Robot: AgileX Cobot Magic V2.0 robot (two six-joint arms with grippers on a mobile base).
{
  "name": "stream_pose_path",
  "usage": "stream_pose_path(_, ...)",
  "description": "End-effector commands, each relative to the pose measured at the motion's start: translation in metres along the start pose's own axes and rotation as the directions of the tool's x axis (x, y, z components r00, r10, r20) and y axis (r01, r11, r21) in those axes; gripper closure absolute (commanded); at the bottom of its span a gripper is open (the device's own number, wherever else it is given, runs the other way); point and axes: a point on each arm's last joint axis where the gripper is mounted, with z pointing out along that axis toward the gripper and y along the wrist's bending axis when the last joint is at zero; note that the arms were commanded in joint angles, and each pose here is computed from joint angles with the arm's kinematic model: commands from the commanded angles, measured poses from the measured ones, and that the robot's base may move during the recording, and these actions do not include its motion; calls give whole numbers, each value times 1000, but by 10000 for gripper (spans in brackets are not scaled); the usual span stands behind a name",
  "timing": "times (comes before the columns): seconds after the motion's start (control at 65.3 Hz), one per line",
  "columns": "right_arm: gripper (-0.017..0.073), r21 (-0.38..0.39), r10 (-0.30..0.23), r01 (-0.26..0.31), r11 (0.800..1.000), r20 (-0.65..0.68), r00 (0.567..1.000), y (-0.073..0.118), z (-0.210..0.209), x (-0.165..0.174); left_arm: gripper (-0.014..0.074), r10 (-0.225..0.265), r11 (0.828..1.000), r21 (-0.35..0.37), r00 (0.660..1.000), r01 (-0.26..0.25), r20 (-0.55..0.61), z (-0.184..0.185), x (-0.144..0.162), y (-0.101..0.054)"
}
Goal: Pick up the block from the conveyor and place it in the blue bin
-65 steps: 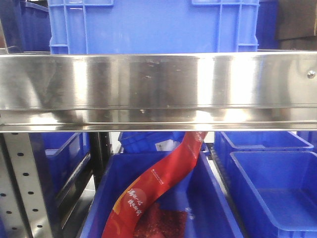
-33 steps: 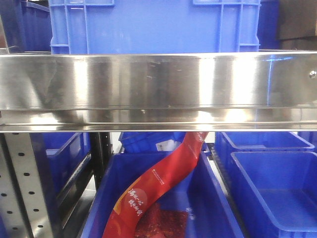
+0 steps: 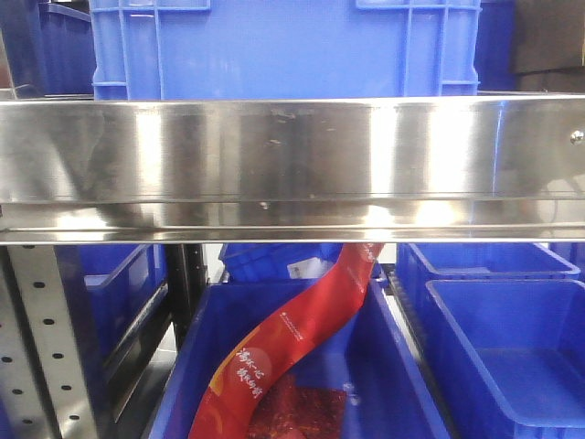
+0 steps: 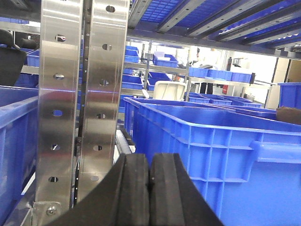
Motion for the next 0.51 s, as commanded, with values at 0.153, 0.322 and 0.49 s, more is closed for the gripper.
stream_pose_path(0.153, 721, 5, -4, 4, 1000, 27, 1000, 0, 0, -2, 704, -1, 1000, -4, 1000, 1, 22, -1, -3, 0)
stream_pose_path(0.322, 721, 5, -4, 4, 1000, 27, 1000, 0, 0, -2, 704, -1, 1000, -4, 1000, 1, 22, -1, -3, 0)
stream_pose_path(0.49, 721, 5, -4, 4, 1000, 27, 1000, 0, 0, -2, 704, -1, 1000, -4, 1000, 1, 15, -1, -1, 0)
